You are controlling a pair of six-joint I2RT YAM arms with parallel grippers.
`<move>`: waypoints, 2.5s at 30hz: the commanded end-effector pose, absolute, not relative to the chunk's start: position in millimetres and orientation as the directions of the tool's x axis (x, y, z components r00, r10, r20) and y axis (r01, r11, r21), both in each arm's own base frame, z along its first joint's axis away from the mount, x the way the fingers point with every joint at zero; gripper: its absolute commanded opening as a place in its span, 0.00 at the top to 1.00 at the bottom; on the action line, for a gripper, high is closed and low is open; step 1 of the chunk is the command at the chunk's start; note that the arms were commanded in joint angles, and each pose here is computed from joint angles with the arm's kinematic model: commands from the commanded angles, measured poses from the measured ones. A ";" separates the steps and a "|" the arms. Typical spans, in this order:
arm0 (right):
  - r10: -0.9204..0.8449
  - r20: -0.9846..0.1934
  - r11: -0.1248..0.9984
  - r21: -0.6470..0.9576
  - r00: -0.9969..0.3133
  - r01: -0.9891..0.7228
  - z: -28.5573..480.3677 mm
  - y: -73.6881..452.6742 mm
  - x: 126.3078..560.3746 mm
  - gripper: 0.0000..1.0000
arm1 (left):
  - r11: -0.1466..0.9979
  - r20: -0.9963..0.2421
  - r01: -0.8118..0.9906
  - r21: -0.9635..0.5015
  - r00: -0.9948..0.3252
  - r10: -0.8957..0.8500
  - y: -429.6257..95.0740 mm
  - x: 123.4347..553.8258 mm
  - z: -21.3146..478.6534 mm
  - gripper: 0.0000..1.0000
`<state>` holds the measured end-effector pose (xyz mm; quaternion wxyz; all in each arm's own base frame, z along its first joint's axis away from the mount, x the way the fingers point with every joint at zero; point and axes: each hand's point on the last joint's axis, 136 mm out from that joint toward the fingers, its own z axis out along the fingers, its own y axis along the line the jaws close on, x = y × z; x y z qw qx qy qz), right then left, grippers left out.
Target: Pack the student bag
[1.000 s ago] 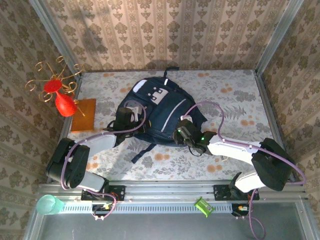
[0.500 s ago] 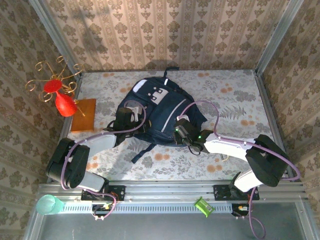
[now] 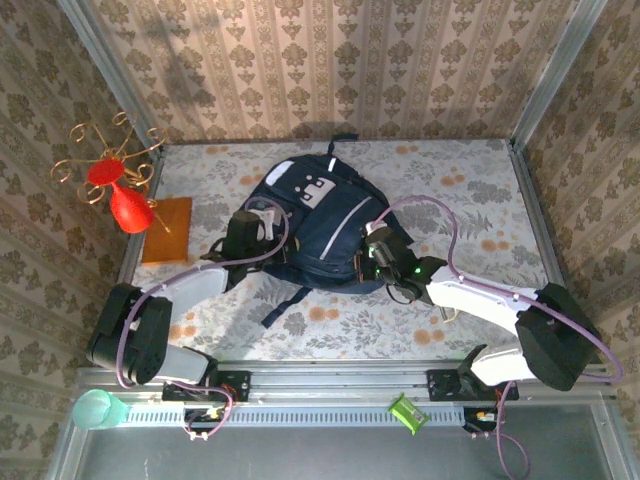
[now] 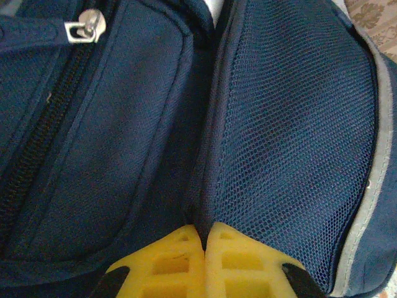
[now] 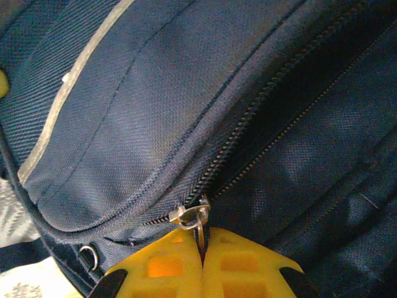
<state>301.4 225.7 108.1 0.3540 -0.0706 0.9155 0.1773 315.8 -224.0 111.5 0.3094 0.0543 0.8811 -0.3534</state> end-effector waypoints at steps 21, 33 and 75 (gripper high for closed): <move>-0.023 -0.640 0.722 0.521 -0.768 -0.456 166.6 274.0 280.6 1.00 | 0.326 -0.838 0.869 0.373 0.164 0.521 -286.6 225.5 171.7 0.30; -0.003 -0.633 0.693 0.557 -0.774 -0.458 171.6 276.2 275.1 1.00 | 0.177 -0.706 0.850 0.496 0.276 0.653 -321.7 246.7 141.6 0.60; -0.097 -0.677 0.722 0.457 -0.729 -0.520 174.9 275.8 274.6 1.00 | 0.309 -0.821 0.873 0.379 0.163 0.547 -317.3 239.3 171.7 0.39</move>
